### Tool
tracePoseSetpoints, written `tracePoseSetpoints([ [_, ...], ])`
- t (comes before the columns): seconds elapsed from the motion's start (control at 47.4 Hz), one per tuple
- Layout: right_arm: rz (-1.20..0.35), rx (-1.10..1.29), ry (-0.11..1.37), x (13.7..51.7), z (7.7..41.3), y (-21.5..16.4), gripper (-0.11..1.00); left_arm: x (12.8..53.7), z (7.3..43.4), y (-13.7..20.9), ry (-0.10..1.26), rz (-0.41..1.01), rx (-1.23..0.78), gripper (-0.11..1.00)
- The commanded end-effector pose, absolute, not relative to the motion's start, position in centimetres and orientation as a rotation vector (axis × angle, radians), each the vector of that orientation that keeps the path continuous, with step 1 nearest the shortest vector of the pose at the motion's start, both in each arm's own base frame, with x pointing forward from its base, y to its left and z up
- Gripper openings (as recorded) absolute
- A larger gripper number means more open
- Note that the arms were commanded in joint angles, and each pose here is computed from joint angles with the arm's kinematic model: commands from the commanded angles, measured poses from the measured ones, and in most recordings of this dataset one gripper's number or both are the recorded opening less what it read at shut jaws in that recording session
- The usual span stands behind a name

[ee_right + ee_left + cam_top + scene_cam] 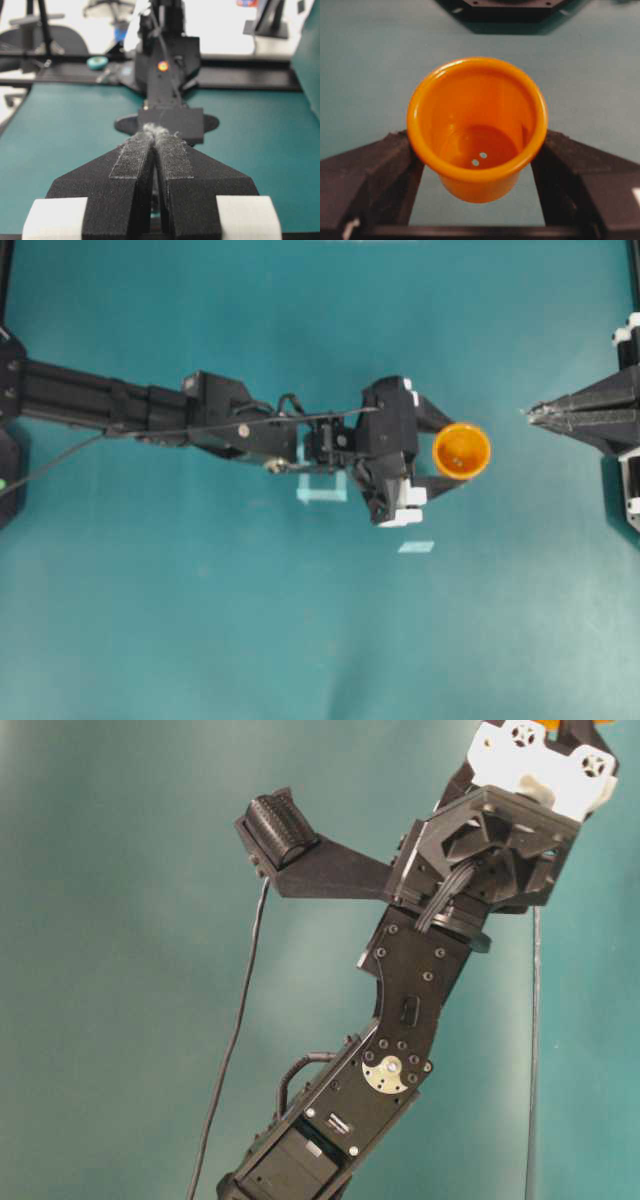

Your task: Move the cup to the right with left arm.

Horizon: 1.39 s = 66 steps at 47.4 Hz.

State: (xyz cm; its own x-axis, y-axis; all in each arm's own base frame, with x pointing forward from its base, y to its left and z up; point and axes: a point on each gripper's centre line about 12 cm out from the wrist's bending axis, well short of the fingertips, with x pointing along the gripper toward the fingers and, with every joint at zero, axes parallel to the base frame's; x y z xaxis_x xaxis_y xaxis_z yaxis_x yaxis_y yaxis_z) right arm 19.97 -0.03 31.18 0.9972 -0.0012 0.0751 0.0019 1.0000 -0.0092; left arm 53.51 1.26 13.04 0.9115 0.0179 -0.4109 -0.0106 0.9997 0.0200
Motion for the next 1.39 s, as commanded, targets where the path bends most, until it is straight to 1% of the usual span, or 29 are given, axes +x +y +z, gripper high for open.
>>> tracePoseSetpoints([
  [0.0, -0.002, -0.009, -0.109, 20.1, 32.6, 0.0, 0.0, 54.1, 14.9, 1.0, 0.391, 0.01, 0.019, 0.64],
  [0.38, -0.001, -0.011, -0.115, 20.1, 32.6, 0.0, 0.0, 54.2, 14.4, 0.9, 0.436, 0.008, 0.019, 0.64],
  [0.802, -0.001, -0.014, -0.117, 20.1, 32.6, 0.0, 0.0, 55.5, 14.5, 1.8, 0.471, 0.024, 0.016, 0.64],
  [1.372, -0.001, -0.02, -0.114, 20.1, 32.6, 0.0, 0.0, 55.9, 14.6, 1.8, 0.482, 0.024, 0.016, 0.64],
])
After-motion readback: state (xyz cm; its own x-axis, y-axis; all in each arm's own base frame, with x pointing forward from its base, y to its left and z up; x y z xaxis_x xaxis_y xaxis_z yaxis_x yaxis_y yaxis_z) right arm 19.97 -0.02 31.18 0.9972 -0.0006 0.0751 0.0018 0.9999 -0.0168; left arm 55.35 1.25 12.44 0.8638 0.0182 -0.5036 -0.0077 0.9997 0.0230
